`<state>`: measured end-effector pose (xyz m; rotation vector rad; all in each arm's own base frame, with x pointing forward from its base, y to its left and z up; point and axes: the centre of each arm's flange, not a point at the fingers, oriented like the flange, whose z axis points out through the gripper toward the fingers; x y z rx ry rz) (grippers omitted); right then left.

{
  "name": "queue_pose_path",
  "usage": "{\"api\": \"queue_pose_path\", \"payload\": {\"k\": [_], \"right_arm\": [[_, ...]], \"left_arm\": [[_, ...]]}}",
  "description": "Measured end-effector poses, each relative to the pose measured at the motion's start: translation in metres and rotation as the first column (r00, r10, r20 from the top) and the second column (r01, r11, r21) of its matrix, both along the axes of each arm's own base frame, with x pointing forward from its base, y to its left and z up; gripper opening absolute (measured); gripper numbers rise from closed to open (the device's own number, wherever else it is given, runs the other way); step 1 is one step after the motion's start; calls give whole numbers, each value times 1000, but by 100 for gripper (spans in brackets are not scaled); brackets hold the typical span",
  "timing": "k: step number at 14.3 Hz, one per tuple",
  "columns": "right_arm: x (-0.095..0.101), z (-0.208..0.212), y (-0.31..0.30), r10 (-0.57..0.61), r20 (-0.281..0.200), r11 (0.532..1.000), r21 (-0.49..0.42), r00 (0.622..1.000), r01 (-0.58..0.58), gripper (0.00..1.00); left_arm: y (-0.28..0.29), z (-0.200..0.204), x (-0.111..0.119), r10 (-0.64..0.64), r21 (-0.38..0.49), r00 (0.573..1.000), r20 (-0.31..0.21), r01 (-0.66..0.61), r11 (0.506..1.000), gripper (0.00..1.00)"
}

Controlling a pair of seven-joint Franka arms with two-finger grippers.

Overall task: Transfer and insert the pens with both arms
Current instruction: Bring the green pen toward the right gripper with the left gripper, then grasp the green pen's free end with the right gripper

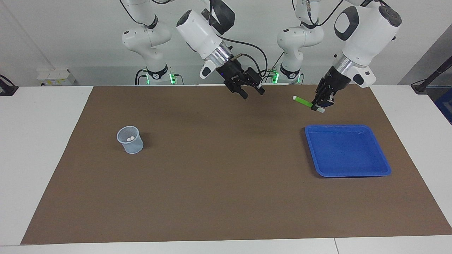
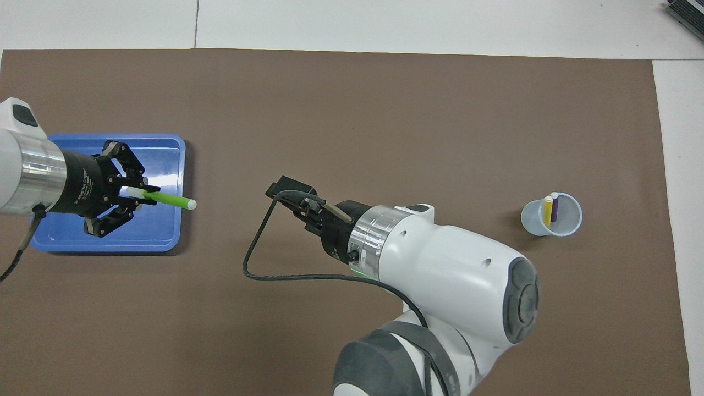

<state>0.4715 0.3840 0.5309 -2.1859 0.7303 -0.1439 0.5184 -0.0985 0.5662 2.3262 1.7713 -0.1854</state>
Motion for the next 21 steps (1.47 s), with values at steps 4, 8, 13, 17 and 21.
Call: {"api": "queue_pose_path", "payload": {"k": [4, 8, 13, 17, 21], "right_arm": [[-3, -10, 14, -22, 15, 1000, 14, 1000, 21, 100], [-2, 1, 23, -40, 14, 998, 48, 999, 39, 100], [-14, 10, 47, -35, -20, 996, 87, 999, 37, 100], [-15, 6, 53, -34, -33, 995, 89, 999, 37, 100], [-12, 14, 63, -46, -51, 991, 120, 998, 51, 100]], "left_arm": [[-15, 6, -8, 73, -7, 997, -25, -74, 997, 17], [-37, 7, -13, 124, -19, 991, -53, -125, 992, 17], [-43, 9, -15, 142, -58, 988, -69, -146, 988, 17], [-44, 12, -17, 145, -68, 987, -67, -149, 986, 17], [-45, 12, -17, 146, -70, 987, -68, -150, 986, 17]]}}
